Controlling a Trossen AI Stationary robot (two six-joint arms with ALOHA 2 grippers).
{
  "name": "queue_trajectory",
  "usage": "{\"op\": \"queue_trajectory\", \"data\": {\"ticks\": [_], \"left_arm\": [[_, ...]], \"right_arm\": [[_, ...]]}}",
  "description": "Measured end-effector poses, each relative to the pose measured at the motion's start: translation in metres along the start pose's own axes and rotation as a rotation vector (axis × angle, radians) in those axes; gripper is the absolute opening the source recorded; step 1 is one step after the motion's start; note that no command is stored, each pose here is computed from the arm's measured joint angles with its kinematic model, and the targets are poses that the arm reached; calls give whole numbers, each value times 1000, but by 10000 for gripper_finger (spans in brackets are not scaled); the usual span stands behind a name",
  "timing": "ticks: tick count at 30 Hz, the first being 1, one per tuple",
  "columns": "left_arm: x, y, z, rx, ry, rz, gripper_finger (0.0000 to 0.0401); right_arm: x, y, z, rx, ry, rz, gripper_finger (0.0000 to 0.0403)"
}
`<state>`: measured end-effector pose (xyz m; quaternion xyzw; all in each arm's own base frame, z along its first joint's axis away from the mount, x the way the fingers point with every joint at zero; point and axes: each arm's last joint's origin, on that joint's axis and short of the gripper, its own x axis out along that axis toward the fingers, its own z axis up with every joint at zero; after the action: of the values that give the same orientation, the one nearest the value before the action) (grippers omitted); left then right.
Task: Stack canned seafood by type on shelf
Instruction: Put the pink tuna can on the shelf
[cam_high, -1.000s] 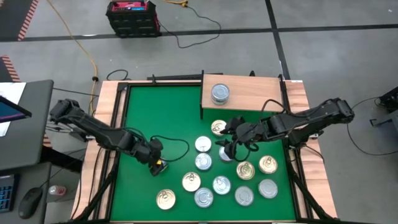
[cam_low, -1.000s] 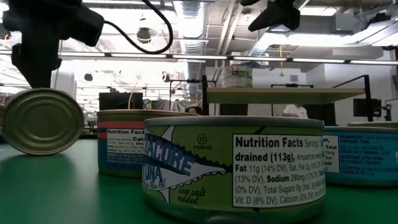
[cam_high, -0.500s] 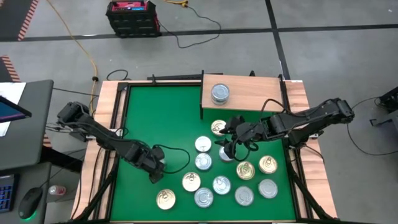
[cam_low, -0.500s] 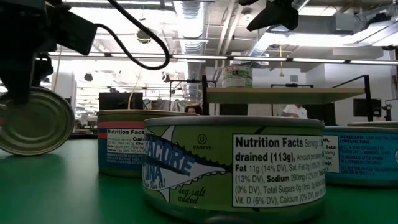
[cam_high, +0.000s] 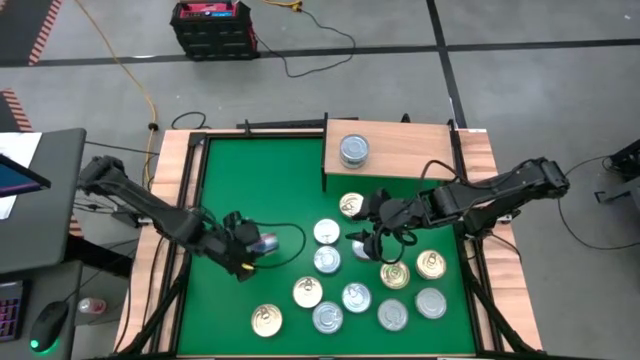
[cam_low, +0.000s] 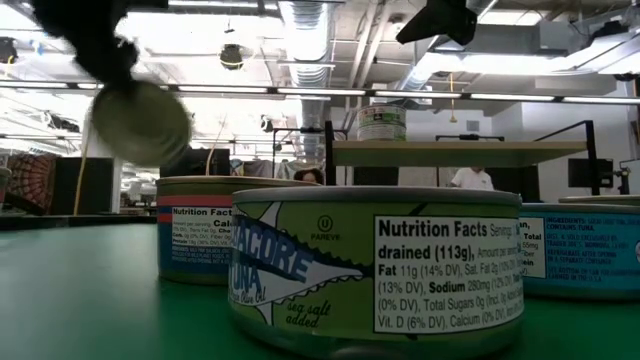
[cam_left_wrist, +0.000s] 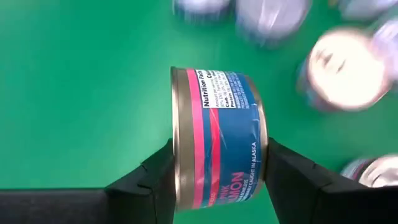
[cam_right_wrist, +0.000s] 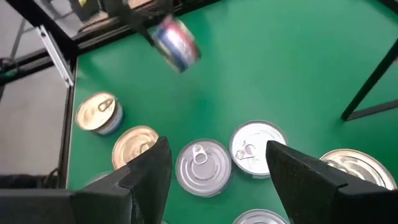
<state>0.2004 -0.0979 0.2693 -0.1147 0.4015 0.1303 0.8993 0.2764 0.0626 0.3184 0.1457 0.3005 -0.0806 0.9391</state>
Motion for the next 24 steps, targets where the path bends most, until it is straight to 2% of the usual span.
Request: {"op": "queue_trajectory", "data": {"ticks": [4,7,10,15,19,24], "left_arm": [[-23,10,25,49,-252,-61,188],[-30,20,49,65,-365,-54,190],[-29,27,82,136,-399,0,189],[-21,45,153,270,-441,75,189],[-10,66,210,365,-486,73,189],[14,83,263,448,-519,40,189]], "right_arm": [[-2,-1,2,-20,2,-31,283],[-12,0,11,-25,-6,-67,283],[-29,-1,21,-30,32,-132,283],[-64,-2,37,33,79,-232,283],[-89,-1,45,154,70,-290,283],[-123,3,46,303,-10,-366,283]]}}
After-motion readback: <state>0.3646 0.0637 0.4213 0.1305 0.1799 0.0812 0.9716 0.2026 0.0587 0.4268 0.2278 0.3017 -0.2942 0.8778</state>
